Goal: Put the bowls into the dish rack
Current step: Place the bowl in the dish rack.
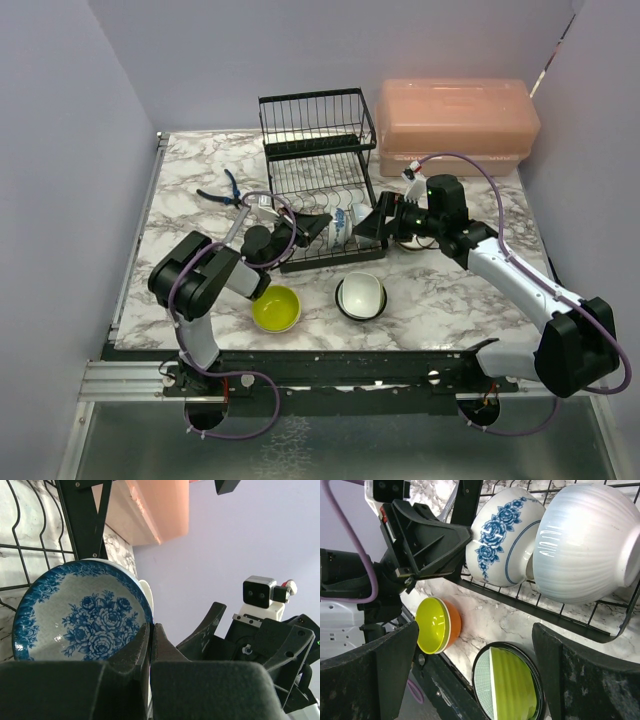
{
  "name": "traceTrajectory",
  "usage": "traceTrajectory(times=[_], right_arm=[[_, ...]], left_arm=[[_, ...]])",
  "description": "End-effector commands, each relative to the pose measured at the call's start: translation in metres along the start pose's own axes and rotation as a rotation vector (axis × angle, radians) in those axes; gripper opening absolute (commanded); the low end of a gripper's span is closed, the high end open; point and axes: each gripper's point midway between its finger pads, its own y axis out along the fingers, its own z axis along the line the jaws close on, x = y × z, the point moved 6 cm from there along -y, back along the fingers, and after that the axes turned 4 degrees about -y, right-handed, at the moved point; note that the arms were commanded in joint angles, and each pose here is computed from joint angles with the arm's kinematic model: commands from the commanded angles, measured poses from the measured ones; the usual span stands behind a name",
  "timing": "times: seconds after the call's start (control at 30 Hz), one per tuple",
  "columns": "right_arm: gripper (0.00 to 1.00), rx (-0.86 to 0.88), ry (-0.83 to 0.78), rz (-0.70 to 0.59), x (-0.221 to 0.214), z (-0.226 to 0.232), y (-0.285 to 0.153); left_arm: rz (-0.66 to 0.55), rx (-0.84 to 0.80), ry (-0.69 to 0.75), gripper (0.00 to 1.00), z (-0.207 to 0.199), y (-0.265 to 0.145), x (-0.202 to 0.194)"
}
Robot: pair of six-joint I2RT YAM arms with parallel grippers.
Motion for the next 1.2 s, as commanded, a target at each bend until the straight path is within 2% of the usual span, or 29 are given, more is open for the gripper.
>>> traceTrajectory(times=[0.0,0.67,1.17], right_arm=[[1.0,-0.038,-0.007,0.003,0.001,-0.005,-0.001],[1.0,-0.052,-0.012,0.005,0.0,-0.006,-0.004],[1.0,-0.059,-0.012,0.012,-0.001,-0.007,-0.003]], left_arm=[[-0.032,-0.186,-0.057,0.0,-0.031,0.012,0.003],[-0.116,-0.228,-0.112,0.0,-0.023,0.017,0.003],[-0.215,-0.117,-0.181,0.0,0.014,-0.005,0.005]])
